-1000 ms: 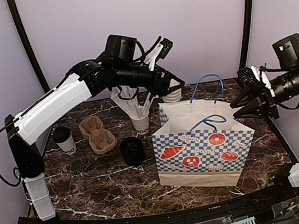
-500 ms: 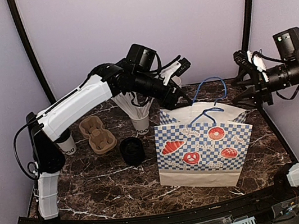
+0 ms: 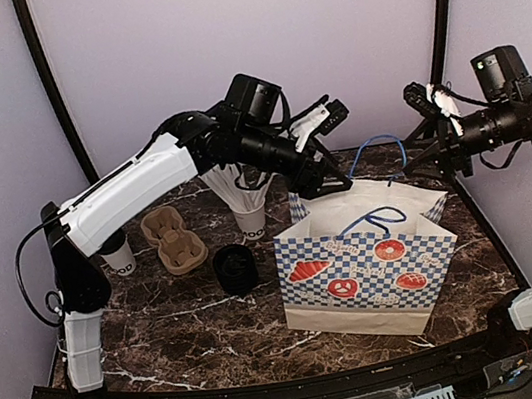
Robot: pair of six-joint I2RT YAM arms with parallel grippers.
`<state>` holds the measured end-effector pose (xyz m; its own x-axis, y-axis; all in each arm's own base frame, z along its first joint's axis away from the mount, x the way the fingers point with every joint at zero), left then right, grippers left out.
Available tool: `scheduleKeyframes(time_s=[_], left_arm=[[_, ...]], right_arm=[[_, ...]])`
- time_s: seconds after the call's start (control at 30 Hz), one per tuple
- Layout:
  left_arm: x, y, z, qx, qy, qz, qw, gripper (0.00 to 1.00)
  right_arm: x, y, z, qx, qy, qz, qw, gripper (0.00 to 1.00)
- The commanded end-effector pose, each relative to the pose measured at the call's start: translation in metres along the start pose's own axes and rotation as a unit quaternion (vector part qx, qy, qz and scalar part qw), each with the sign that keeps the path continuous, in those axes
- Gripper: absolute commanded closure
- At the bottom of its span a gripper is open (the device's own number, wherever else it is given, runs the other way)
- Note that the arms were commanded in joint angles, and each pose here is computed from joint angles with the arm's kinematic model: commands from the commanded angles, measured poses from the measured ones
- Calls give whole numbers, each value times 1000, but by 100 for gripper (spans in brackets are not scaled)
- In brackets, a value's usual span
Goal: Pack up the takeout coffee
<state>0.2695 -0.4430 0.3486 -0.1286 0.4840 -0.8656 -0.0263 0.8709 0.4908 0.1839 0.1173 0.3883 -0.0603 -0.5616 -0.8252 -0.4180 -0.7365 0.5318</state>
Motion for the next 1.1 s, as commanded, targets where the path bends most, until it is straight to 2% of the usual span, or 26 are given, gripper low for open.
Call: scheduleKeyframes(time_s=[0.0,0.17,0.33,0.53,0.6,0.7,0.8,0.93,1.0,1.07], left_arm=[[-15,16,-12,4,-33,-26,999,29],[-3,0,0,-17,-25,2,1000,31],[1,-9,4,-16,-25,14,999,44],[4,-19,-4,1,-39,25,999,51],[5,-21,-7,5,-43,29,999,57],[4,-23,-12,9,-53,30,998,71],[-1,-20,-18,3,-65,28,997,79],[-15,-3,-22,-25,-82,15,996,91],[-23,7,-25,-43,-94,7,995,98],[-27,14,-30,-62,-105,3,993,100]], right_arm=[[-12,9,-4,13,8,-28,1000,38],[-12,13,-3,18,8,-31,999,37],[-14,16,-4,23,8,-33,999,37],[-13,15,-4,23,7,-33,999,37],[-13,15,-5,22,5,-33,999,37],[-13,15,-5,23,5,-33,999,37],[-13,15,-7,31,7,-30,999,37],[-10,17,-16,77,9,-15,997,38],[-8,19,-29,129,3,-9,992,39],[-3,24,-46,193,-12,-7,981,37]])
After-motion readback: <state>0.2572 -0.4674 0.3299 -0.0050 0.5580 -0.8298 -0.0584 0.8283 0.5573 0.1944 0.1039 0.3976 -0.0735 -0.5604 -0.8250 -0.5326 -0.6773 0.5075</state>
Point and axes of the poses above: each gripper's point midway between its finger pads, its own y axis back along the fingers, its own z axis along the line the jaws close on, x = y × z, the point moved 8 cm from there along y, back along the fingers, and after that the axes turned 3 degrees about y, right-handed, at the moved point
